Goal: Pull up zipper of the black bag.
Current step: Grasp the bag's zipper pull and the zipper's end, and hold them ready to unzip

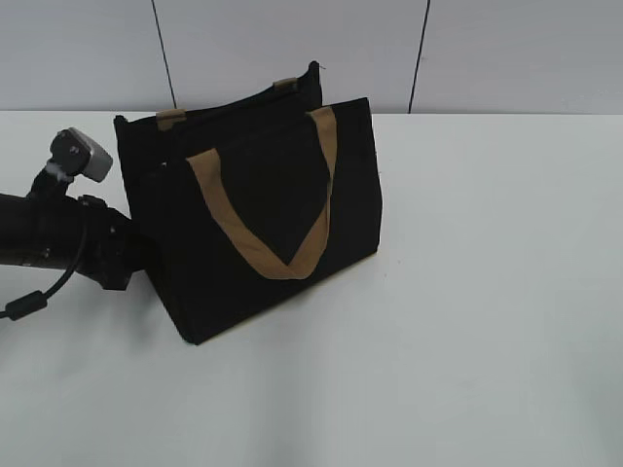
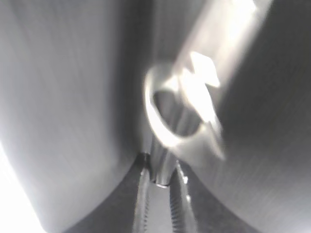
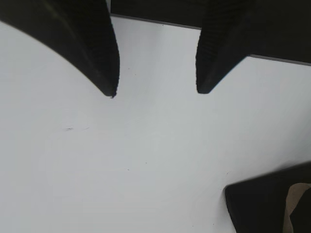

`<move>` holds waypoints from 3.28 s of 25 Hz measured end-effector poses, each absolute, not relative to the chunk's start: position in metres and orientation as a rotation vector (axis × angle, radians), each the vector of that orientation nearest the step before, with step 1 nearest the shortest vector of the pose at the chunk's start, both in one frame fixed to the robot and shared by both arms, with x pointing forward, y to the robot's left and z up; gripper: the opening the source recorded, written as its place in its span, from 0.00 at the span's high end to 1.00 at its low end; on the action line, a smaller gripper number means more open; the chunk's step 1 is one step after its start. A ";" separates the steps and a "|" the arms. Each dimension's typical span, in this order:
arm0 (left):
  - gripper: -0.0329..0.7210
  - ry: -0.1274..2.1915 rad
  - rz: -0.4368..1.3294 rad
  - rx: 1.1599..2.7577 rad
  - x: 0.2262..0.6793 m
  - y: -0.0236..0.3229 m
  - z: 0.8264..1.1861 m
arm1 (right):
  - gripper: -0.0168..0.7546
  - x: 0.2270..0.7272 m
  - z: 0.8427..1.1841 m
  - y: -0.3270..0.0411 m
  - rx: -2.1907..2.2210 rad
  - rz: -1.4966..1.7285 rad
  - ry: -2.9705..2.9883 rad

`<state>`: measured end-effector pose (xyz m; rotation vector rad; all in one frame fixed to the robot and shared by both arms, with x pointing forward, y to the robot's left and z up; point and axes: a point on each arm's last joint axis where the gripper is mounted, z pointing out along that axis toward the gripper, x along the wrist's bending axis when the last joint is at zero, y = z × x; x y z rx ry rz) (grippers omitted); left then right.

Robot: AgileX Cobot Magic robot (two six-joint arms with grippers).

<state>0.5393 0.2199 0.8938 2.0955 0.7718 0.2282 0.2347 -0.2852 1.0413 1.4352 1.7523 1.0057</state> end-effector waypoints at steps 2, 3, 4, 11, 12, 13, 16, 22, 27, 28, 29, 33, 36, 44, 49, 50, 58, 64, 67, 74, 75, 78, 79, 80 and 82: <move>0.86 0.776 0.245 2.092 0.540 0.220 0.899 | 0.47 0.234 1.043 -0.285 1.432 1.008 1.749; 0.86 0.772 0.259 2.089 0.540 0.221 0.902 | 0.47 0.234 1.045 -0.285 1.429 1.011 1.746; 0.86 0.764 0.278 2.084 0.540 0.221 0.908 | 0.47 0.235 1.049 -0.285 1.430 1.011 1.747; 0.86 0.809 0.487 2.068 0.538 0.231 0.952 | 0.47 0.273 1.093 -0.280 1.491 0.974 1.882; 0.86 0.824 0.512 2.058 0.537 0.232 0.958 | 0.47 0.281 1.101 -0.279 1.485 0.972 1.903; 0.86 0.831 0.533 2.050 0.536 0.233 0.964 | 0.47 0.290 1.107 -0.279 1.486 0.965 1.928; 0.86 0.827 0.570 2.026 0.531 0.234 0.981 | 0.47 0.317 1.124 -0.274 1.487 0.986 2.003; 0.86 0.776 0.627 2.011 0.519 0.235 1.007 | 0.47 0.375 1.141 -0.261 1.462 1.068 2.166; 0.86 0.741 0.643 2.038 0.511 0.236 1.016 | 0.47 0.422 1.153 -0.256 1.465 1.119 2.224; 0.86 0.740 0.643 2.041 0.510 0.236 1.017 | 0.47 0.430 1.159 -0.255 1.454 1.136 2.222; 0.86 0.745 0.643 2.035 0.509 0.236 1.018 | 0.47 0.438 1.163 -0.253 1.442 1.149 2.229; 0.86 0.790 0.619 2.010 0.508 0.236 1.021 | 0.47 0.467 1.176 -0.229 1.333 1.183 2.315; 0.86 0.861 0.572 1.985 0.505 0.237 1.022 | 0.47 0.487 1.181 -0.198 1.244 1.202 2.400; 0.86 0.916 0.502 2.021 0.494 0.238 1.026 | 0.54 0.526 1.171 -0.093 1.017 1.107 2.605; 0.86 0.819 0.492 2.046 0.481 0.235 1.038 | 0.55 0.536 1.153 -0.034 0.895 1.048 2.681; 0.86 0.812 0.493 2.047 0.480 0.235 1.039 | 0.55 0.537 1.147 -0.023 0.871 1.032 2.697; 0.86 0.799 0.553 2.025 0.475 0.237 1.049 | 0.56 0.546 1.091 0.028 0.837 0.927 2.806; 0.86 0.797 0.558 2.022 0.474 0.237 1.050 | 0.56 0.548 1.080 0.041 0.946 0.975 2.769; 0.86 0.797 0.558 2.022 0.474 0.237 1.050 | 0.56 0.549 1.076 0.047 1.045 1.010 2.737; 0.86 0.799 0.558 2.020 0.474 0.237 1.051 | 0.56 0.554 1.059 0.050 1.108 0.954 2.733; 0.86 0.799 0.558 2.020 0.474 0.237 1.051 | 0.56 0.555 1.059 0.049 1.111 0.947 2.728; 0.86 0.800 0.557 2.020 0.474 0.237 1.051 | 0.57 0.557 1.057 0.049 1.117 0.931 2.714; 0.86 0.800 0.557 2.020 0.474 0.237 1.051 | 0.58 0.557 1.057 0.049 1.119 0.932 2.710; 0.86 0.800 0.557 2.020 0.474 0.237 1.051 | 0.60 0.557 1.057 0.049 1.122 0.937 2.706; 0.86 0.801 0.558 2.020 0.475 0.237 1.051 | 0.64 0.558 1.057 0.050 1.123 0.952 2.696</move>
